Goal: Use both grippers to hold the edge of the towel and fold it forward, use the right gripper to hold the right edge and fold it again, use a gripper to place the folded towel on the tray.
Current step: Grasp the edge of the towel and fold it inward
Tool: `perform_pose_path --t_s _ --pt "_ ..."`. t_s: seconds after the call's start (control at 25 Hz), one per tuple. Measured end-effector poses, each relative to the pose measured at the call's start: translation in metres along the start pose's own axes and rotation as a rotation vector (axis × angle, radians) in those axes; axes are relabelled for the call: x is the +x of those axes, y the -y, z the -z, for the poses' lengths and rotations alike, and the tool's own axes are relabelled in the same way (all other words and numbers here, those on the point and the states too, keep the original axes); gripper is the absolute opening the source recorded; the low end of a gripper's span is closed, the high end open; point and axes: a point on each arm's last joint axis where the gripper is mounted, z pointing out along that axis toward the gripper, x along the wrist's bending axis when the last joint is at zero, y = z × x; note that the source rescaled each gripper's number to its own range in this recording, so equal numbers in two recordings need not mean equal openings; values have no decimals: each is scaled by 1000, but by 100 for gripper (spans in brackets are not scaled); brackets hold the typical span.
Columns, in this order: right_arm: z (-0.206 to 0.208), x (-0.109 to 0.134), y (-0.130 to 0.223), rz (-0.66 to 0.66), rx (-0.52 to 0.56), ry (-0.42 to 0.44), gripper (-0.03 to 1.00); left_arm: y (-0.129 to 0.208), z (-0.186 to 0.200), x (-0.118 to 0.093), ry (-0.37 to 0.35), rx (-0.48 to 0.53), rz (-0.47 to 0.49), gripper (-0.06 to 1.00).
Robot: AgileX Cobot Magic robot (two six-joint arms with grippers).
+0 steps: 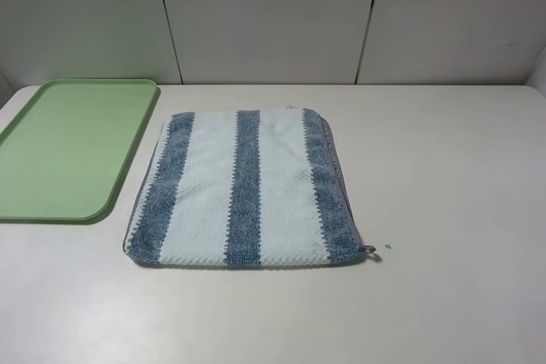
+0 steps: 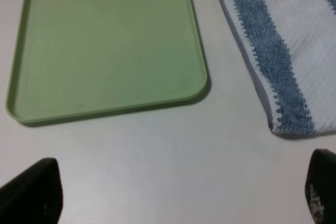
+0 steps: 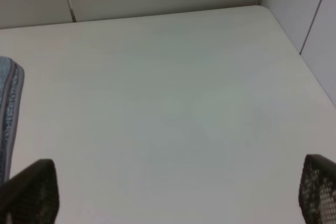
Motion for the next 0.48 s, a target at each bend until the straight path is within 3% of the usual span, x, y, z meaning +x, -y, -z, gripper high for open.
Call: perform_pose_path --t_s 0.48 --pt "0 0 0 0 0 0 100 0 0 0 0 0 0 91"
